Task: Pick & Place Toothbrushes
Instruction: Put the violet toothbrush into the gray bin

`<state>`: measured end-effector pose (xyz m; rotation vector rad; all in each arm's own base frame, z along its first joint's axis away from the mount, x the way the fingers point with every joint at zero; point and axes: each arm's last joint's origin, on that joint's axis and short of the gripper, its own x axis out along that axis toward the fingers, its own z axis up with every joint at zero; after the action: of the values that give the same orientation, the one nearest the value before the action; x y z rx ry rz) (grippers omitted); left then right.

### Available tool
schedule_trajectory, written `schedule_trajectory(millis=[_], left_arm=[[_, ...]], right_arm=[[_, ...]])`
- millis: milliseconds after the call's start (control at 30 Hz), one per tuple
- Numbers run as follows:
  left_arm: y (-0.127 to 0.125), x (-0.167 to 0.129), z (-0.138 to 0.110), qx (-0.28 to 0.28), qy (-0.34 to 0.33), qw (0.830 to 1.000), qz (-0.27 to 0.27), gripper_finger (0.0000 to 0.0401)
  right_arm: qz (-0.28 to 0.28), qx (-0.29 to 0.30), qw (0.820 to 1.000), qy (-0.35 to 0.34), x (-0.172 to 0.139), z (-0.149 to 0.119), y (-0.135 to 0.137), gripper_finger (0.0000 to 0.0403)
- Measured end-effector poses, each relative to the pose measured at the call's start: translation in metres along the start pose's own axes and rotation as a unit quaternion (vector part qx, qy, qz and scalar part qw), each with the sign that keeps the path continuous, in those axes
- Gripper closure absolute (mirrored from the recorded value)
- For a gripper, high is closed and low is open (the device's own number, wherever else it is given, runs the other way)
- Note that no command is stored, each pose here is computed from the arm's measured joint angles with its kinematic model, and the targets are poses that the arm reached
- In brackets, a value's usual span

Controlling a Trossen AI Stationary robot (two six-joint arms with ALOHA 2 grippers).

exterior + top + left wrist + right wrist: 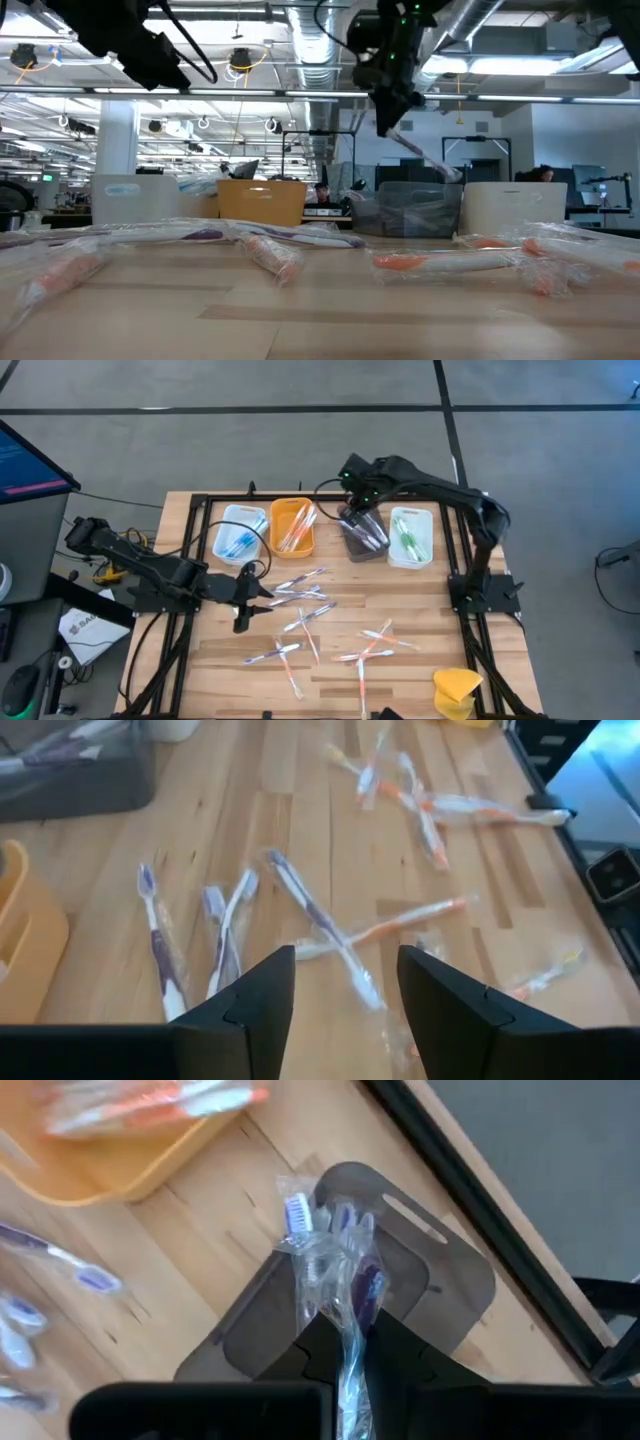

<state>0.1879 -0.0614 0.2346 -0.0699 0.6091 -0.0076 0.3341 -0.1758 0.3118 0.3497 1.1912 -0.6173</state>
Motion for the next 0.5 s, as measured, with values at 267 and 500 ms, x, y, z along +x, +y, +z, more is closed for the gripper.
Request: schedule_trajectory(millis=[267,500], left_arm=[[0.001,-0.003,-0.002,0.002,0.010,1.000,-0.004,0.0229],[0.001,-0.003,-0.003,0.003,0.013,1.000,-0.004,0.0233]], right_arm=[[0.004,-0.020,1.000,0.014,0.031,0.011,0.002,0.0384],[0.006,-0.022,1.000,0.020,0.043,0.011,-0.002,0.0384]])
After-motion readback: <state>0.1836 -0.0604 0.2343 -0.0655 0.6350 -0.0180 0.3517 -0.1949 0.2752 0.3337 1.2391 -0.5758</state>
